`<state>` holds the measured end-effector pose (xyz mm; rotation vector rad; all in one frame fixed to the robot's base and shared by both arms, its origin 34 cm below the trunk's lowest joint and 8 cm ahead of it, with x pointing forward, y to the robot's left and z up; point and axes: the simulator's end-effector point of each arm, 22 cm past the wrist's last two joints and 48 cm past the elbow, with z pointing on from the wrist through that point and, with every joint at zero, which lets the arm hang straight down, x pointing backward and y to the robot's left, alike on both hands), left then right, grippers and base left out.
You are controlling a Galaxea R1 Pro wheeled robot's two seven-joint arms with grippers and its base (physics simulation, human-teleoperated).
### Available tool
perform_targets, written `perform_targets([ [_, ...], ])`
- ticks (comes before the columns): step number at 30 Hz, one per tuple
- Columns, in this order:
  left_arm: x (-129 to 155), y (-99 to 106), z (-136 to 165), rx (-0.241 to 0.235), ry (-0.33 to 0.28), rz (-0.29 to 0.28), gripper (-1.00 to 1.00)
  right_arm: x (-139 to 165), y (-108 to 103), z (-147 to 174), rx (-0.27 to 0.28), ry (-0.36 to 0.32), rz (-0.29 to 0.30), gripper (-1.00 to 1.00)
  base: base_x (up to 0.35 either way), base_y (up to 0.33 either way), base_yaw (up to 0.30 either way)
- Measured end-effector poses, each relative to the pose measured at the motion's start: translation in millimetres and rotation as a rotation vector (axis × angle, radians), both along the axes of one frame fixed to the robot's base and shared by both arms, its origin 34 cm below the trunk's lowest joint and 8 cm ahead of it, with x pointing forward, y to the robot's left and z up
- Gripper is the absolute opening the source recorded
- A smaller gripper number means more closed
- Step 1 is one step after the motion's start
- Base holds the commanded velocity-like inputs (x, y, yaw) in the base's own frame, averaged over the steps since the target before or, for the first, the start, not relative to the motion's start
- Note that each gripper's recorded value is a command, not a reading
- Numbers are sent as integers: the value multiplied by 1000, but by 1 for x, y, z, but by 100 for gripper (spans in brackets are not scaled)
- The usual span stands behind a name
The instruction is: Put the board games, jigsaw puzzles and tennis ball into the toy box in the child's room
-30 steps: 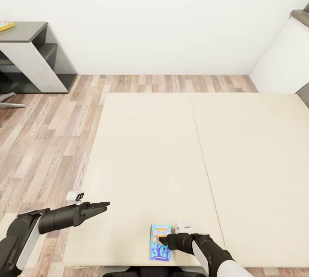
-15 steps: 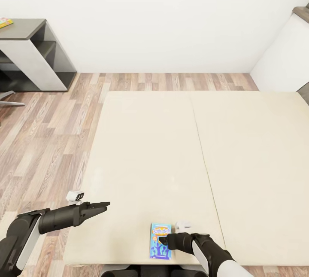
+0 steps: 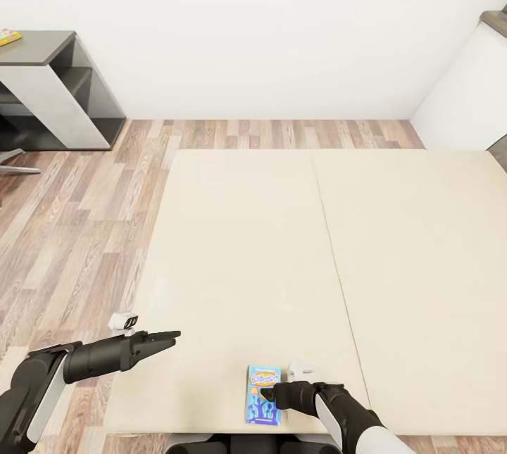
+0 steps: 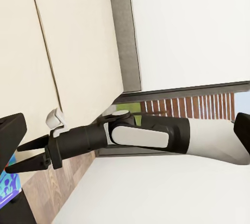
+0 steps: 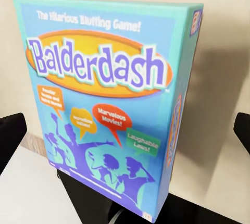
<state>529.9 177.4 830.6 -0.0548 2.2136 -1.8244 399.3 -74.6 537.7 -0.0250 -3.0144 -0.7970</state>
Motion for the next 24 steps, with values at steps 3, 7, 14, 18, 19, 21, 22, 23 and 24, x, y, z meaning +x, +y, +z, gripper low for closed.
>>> perform_targets([
  [3,0,0,0,0,0,0,100,0,0,0,0,0,0,100,0,0,0],
  [7,0,0,-1,0,3,0,100,-1,0,-1,0,3,-1,100,0,0,0],
  [14,-1,0,-3,0,7,0,100,-3,0,-2,0,7,-1,100,0,0,0],
  [18,-1,0,-3,0,7,0,100,-3,0,-2,0,6,0,100,0,0,0],
  [19,-1,0,-3,0,7,0,100,-3,-1,-2,-1,6,-1,100,0,0,0],
  [21,-1,0,-3,0,8,0,100,-3,0,-2,-1,5,0,100,0,0,0],
  [22,-1,0,-3,0,7,0,100,-2,0,-2,0,5,-1,100,0,0,0],
  [23,-1,0,-3,0,7,0,100,-3,0,-2,-1,5,0,100,0,0,0],
  [24,-1,0,-3,0,7,0,100,-2,-1,-2,-1,5,-1,100,0,0,0],
])
